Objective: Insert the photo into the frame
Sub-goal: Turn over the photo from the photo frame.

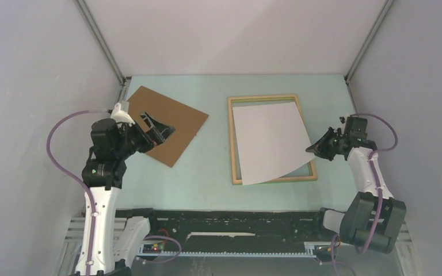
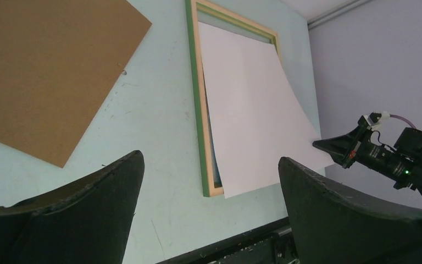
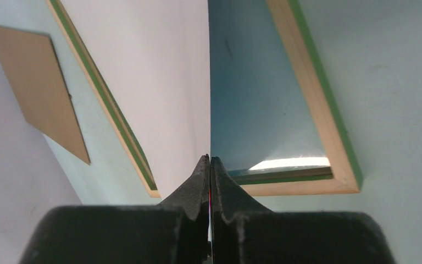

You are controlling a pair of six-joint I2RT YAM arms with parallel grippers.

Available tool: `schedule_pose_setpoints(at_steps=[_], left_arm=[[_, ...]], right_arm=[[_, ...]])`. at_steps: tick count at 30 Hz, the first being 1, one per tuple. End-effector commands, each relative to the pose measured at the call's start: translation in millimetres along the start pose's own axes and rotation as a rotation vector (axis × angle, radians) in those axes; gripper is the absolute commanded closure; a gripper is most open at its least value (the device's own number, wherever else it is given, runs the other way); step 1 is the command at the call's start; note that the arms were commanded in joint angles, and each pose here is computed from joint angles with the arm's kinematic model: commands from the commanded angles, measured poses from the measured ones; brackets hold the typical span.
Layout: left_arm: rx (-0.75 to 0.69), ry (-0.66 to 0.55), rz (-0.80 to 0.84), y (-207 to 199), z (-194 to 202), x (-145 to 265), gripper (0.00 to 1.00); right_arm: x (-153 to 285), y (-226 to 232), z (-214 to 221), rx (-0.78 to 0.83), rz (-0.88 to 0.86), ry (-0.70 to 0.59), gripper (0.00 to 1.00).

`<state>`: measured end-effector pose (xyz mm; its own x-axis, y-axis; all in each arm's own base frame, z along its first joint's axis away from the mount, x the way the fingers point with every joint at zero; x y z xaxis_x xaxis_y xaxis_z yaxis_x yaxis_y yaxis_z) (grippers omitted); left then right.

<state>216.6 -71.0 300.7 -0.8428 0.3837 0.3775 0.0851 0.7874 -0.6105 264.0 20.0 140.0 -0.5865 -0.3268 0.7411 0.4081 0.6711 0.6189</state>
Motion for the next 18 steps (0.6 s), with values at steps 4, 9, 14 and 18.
schedule_pose_setpoints(at_steps=[4, 9, 14, 18], left_arm=[[0.004, 0.067, 0.066, -1.0, 15.1, -21.2, 0.0], [0.001, 0.075, 0.053, 3.3, 17.3, -25.3, 0.0], [0.012, 0.089, 0.041, 8.3, 21.9, -28.1, 0.0], [0.019, 0.096, 0.035, 10.9, 24.5, -30.4, 0.0]], right_arm=[[-5.9, -8.8, -7.5, 0.092, -0.03, 0.008, 1.0], [-22.5, 2.9, -5.4, 0.102, -0.069, 0.029, 1.0], [-27.2, 5.5, -13.6, 0.1, -0.078, -0.046, 1.0], [-32.6, 4.3, -18.3, 0.11, -0.073, -0.082, 1.0]])
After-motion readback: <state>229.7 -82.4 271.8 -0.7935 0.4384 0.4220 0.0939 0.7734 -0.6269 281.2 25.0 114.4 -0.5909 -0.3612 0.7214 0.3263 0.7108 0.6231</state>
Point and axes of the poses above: each gripper's point midway between its finger pads, its own x axis back along the fingers, its own y axis along the line the jaws close on, z = x × y, the point moved 3 cm from there along x, back along the fingers, and after that the axes turned 3 degrees about -x, right-handed, at the moved point
